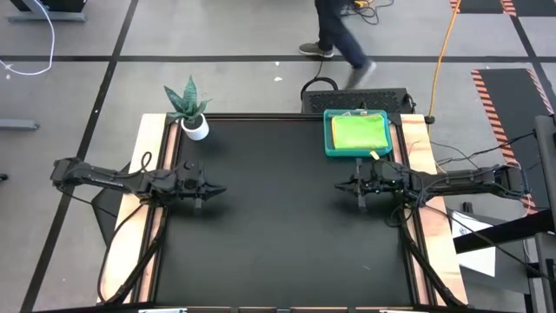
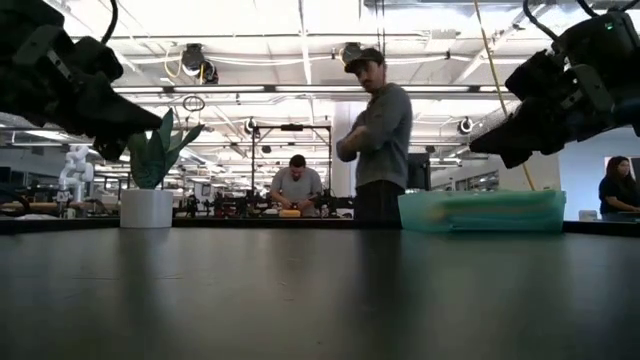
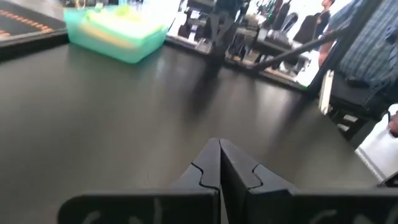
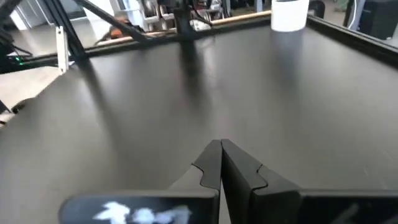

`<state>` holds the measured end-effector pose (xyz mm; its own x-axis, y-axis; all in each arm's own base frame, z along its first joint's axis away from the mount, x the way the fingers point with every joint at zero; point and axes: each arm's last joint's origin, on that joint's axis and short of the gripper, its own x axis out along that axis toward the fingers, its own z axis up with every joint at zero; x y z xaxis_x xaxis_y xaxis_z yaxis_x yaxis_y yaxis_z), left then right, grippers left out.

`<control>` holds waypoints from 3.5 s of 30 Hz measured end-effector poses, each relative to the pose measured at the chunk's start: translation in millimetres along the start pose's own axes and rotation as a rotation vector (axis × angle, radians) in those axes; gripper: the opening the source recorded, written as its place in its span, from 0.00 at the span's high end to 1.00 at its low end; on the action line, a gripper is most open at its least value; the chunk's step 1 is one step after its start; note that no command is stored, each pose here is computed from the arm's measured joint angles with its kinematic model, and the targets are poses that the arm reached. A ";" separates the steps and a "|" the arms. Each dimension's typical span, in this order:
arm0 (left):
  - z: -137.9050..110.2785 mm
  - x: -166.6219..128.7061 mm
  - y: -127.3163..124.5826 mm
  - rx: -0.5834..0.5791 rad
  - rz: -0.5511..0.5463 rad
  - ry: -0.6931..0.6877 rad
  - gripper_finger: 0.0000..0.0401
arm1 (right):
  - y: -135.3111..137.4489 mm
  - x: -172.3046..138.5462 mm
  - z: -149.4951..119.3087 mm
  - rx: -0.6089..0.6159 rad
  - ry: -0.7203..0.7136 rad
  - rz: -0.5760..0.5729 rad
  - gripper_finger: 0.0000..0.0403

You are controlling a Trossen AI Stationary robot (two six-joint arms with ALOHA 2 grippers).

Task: Fold microfiber towels
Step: Return to Home Position

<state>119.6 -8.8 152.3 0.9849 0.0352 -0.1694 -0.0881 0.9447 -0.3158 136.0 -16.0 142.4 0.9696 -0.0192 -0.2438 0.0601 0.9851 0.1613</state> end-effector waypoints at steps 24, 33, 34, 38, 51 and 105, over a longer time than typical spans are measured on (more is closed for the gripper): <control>10.9 -23.4 -3.1 0.061 -0.121 -0.113 1.00 | 4.1 -22.9 8.1 -0.008 -0.101 0.025 1.00; 7.2 -19.5 -3.0 0.086 -0.123 -0.061 0.99 | 1.5 -22.2 1.7 0.015 -0.040 -0.038 1.00; 7.3 -19.5 -3.0 0.077 -0.123 -0.061 0.98 | 1.5 -22.2 2.0 0.013 -0.042 -0.037 1.00; 7.6 -19.6 -3.0 0.074 -0.121 -0.066 0.95 | 1.6 -22.2 2.3 0.006 -0.045 -0.037 1.00; 7.8 -19.6 -3.0 0.073 -0.120 -0.070 0.95 | 1.6 -22.2 2.4 0.004 -0.046 -0.036 1.00; 7.9 -19.6 -3.0 0.072 -0.120 -0.072 0.95 | 1.6 -22.2 2.4 0.004 -0.046 -0.036 1.00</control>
<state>101.7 -9.7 163.9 0.9961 -0.0585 -0.0665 0.0391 0.9643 -0.2620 115.1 -14.4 150.3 0.9768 -0.0621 -0.2051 0.0955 0.9829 0.1572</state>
